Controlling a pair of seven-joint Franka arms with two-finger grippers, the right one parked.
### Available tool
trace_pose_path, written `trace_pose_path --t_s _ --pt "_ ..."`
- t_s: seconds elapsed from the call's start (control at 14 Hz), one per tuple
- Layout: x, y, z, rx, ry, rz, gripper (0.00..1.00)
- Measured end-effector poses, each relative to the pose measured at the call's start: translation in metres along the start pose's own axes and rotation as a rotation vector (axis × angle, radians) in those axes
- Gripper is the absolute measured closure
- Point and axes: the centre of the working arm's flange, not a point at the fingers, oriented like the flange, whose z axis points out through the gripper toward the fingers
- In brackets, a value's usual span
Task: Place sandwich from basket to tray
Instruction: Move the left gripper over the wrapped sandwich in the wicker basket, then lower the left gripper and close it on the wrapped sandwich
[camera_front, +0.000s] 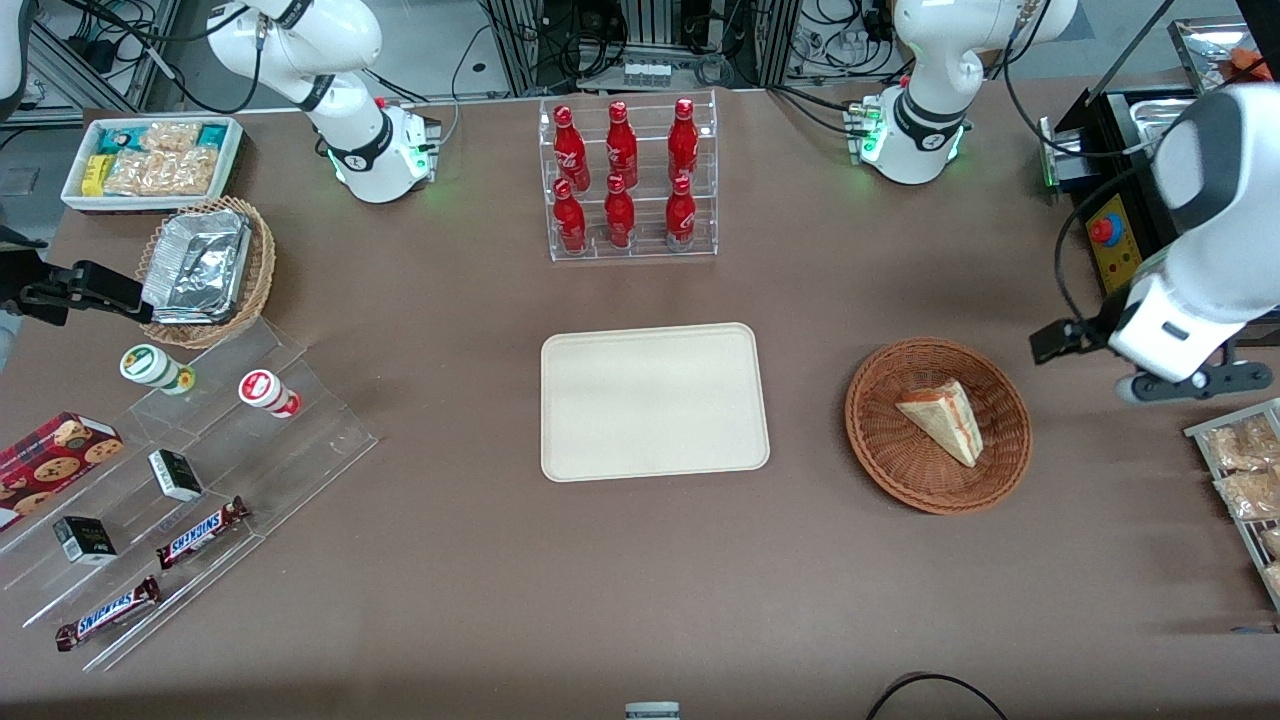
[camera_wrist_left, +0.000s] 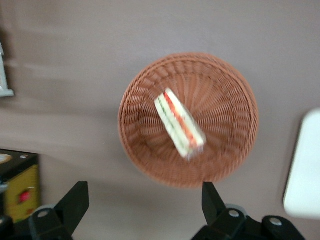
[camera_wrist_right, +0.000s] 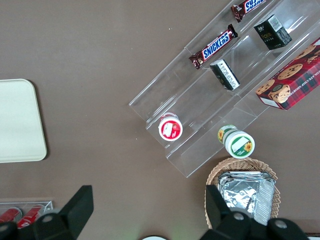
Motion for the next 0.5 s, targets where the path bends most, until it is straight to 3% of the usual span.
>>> trace_pose_path --t_s 0.29,0.5 --pt "-0.013 0.018 0.069 -0.043 0.085 -0.276 0.00" --pt "-0.032 0.037 0.104 -0.064 0.099 -0.369 0.00"
